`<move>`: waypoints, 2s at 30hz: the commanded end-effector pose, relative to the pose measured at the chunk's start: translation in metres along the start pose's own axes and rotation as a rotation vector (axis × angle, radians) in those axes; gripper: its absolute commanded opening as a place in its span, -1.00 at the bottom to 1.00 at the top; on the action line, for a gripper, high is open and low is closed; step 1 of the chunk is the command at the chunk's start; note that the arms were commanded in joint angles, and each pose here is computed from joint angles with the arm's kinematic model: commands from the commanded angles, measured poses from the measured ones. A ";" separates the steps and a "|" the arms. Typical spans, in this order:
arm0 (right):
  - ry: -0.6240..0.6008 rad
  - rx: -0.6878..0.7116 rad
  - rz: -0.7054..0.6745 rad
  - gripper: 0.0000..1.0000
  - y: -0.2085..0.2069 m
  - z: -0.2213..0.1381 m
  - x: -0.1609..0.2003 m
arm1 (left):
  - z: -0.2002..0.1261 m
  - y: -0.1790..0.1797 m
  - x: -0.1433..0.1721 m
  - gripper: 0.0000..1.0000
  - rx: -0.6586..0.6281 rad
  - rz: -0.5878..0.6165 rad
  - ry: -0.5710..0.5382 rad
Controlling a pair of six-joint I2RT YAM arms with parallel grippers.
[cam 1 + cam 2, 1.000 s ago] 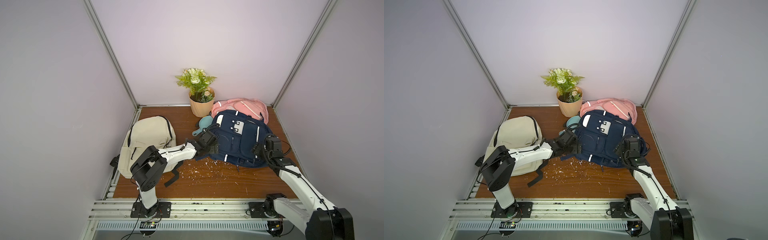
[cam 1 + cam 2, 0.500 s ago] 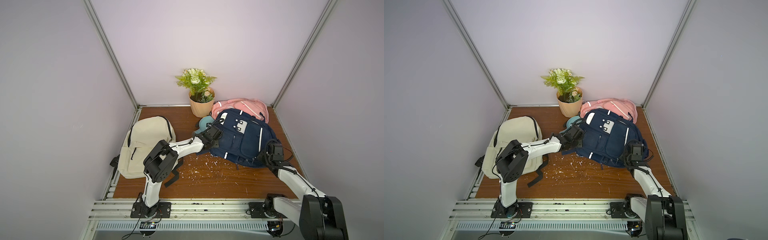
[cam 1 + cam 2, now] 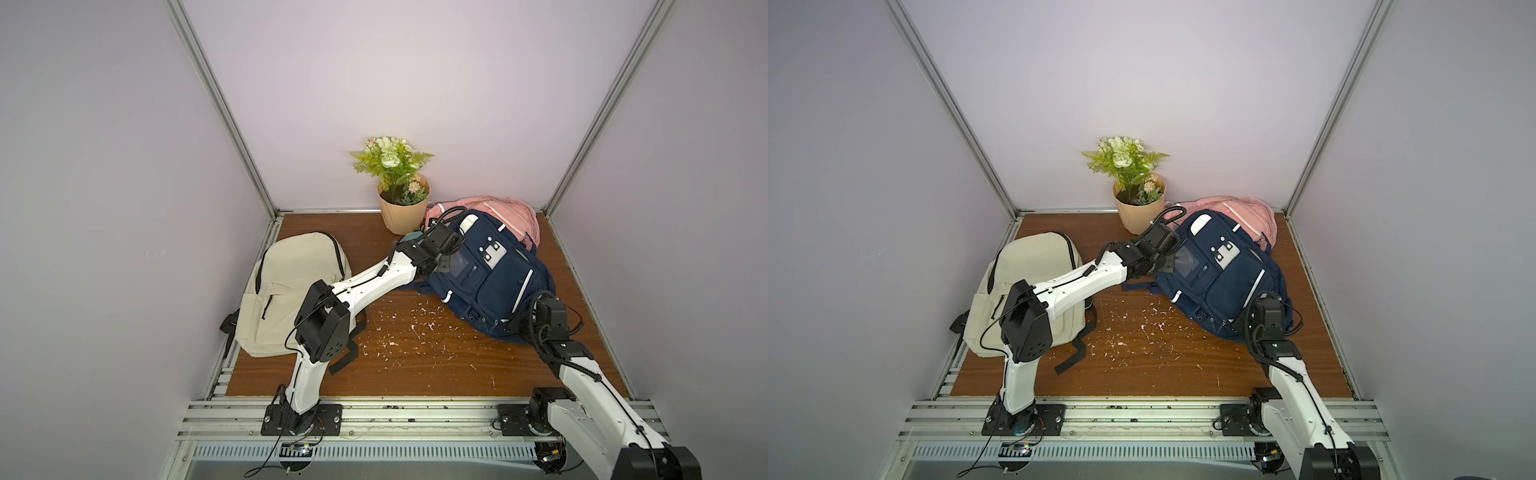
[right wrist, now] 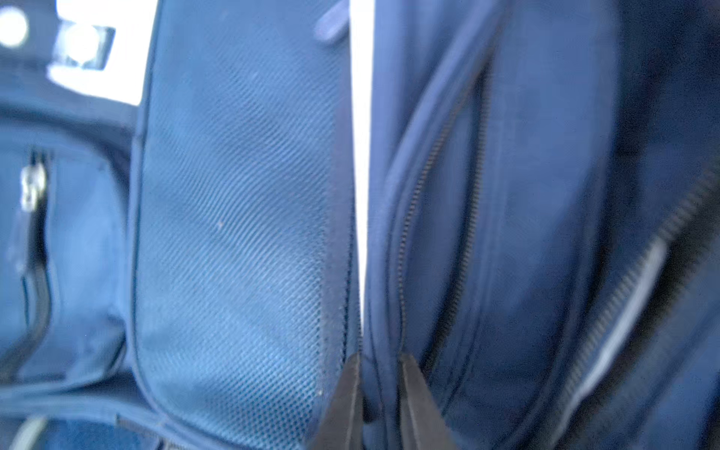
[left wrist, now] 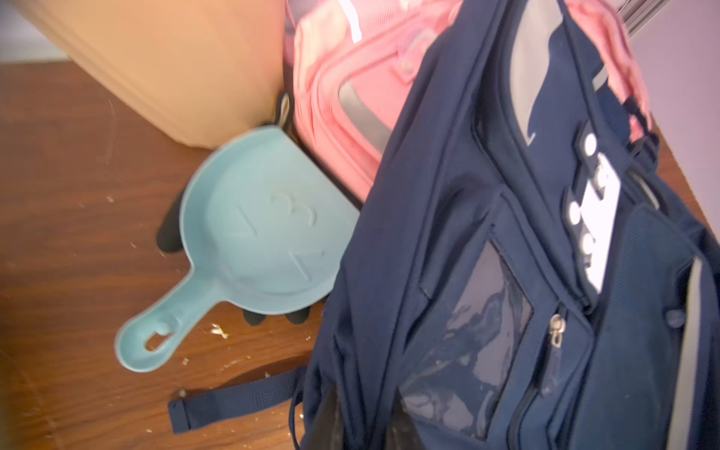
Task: Zip up the backpack
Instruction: Adjust the backpack at the center of the board, then zip the zipper on the backpack.
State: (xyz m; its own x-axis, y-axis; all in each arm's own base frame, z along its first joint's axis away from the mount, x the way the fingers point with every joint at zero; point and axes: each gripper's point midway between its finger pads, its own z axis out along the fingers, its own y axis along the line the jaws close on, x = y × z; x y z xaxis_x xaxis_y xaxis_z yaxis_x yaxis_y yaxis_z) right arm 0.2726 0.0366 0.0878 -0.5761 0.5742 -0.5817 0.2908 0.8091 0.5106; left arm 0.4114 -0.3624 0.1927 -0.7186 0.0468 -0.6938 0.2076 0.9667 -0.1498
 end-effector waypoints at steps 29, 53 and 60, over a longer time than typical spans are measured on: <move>0.125 -0.156 -0.181 -0.21 0.083 -0.026 0.060 | -0.022 -0.056 0.105 0.45 0.266 -0.006 0.124; 0.155 -0.376 -0.158 -0.16 0.118 -0.054 0.096 | 0.037 -0.069 0.157 0.22 0.293 0.003 0.236; 0.130 -0.437 -0.035 -0.15 0.127 -0.045 0.101 | 0.027 -0.076 0.153 -0.13 0.348 -0.036 0.216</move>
State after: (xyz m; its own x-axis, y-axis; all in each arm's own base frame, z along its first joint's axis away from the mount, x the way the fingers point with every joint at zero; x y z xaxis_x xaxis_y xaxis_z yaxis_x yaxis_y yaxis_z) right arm 0.2037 0.1872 0.1035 -0.7391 0.3894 -0.5497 -0.0829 0.7573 0.6478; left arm 0.3061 -0.4283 0.0686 -0.8429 0.1344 -0.5210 0.3652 0.8539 -0.3707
